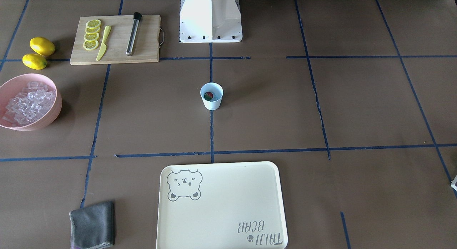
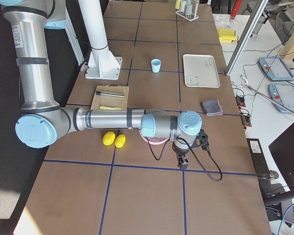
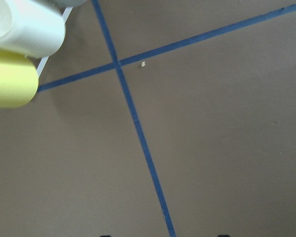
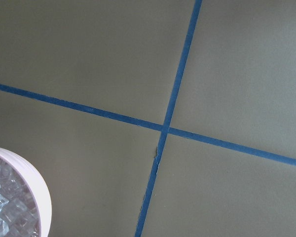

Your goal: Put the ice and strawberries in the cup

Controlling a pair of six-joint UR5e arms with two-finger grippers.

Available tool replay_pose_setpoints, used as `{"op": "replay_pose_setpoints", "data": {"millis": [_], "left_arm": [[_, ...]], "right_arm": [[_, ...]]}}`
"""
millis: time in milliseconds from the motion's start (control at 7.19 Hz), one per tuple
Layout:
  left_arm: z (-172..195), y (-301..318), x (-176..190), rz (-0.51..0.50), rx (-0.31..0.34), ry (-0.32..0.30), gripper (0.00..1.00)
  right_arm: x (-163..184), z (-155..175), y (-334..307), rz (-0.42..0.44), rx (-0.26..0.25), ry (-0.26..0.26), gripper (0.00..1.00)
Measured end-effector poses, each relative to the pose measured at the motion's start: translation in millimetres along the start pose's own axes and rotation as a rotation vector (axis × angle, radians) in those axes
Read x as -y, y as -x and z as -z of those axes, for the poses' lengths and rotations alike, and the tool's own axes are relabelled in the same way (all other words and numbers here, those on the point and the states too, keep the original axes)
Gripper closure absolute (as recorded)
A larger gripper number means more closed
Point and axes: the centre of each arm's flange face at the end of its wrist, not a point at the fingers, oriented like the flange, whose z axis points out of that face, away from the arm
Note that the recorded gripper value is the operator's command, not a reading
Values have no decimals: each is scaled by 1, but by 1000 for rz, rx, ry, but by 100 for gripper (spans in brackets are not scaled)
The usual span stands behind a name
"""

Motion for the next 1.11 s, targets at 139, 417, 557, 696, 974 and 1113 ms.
{"op": "replay_pose_setpoints", "data": {"millis": [139, 417, 557, 696, 974, 1113], "left_arm": [[1, 1, -4, -15, 1, -19, 0], [-15, 17, -20, -53, 20, -48, 0], [-27, 29, -28, -59, 24, -54, 0], [-34, 37, -30, -68, 27, -60, 0], [-33, 38, -25, -43, 50, -73, 0], [-25, 35, -22, 5, 114, -82, 0]], "right_arm": [[0, 0, 0, 0, 0, 0, 0], [-3, -2, -2, -3, -1, 1, 0], [-3, -2, -2, -4, -2, 1, 0], [-3, -3, -2, -3, -2, 1, 0], [-4, -3, -2, -5, -2, 0, 0], [-4, -3, -2, -5, -1, -1, 0]]}}
